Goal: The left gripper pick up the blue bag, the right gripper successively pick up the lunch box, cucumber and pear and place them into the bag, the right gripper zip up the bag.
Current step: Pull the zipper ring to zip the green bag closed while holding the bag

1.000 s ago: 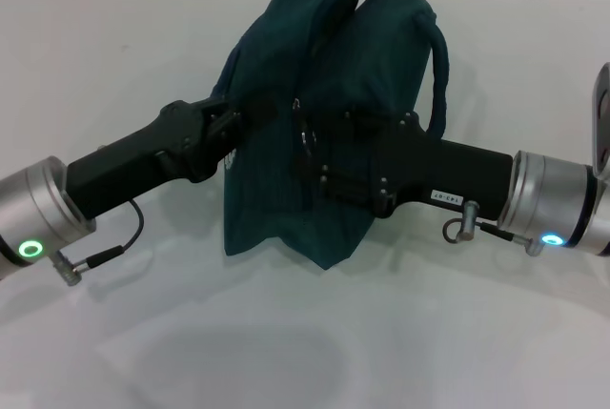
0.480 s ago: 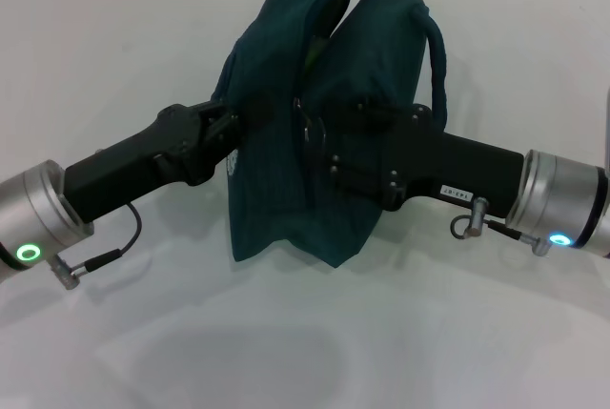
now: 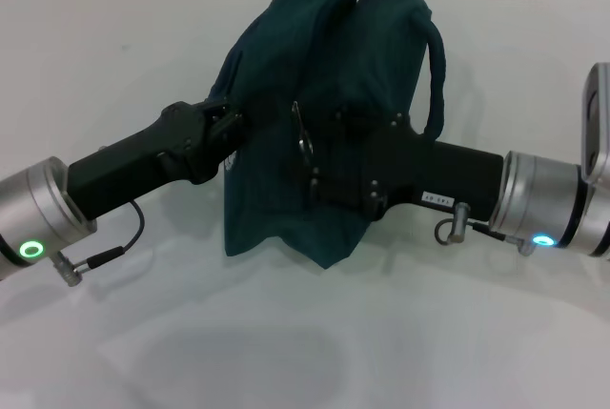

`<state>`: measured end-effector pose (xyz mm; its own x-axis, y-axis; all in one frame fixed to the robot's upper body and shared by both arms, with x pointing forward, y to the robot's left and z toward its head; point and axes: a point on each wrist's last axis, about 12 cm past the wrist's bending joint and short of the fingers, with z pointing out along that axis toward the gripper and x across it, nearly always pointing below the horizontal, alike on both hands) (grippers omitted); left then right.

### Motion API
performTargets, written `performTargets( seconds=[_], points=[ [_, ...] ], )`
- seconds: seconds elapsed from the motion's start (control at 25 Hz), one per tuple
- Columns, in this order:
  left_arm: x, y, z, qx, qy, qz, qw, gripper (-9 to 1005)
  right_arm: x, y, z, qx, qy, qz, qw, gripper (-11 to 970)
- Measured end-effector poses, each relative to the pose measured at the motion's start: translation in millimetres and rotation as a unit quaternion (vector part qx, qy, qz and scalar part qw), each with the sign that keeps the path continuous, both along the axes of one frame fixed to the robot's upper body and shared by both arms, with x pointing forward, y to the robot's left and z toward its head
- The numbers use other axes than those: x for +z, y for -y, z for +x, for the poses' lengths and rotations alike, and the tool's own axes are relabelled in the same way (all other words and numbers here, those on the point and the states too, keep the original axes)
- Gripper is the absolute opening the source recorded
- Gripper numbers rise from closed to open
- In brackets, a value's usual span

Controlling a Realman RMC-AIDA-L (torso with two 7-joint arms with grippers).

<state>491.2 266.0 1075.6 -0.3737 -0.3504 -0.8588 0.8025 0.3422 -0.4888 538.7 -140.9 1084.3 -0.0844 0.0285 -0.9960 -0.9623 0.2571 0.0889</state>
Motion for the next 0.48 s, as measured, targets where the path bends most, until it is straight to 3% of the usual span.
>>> performTargets(
  seconds=[0.48],
  points=[
    [-1.2,-1.4,-1.9,0.003,-0.002,-0.001,1.000,47,-2.0,-4.0,-5.2,0.012,-0.007,-0.001,1.000,506]
  ],
)
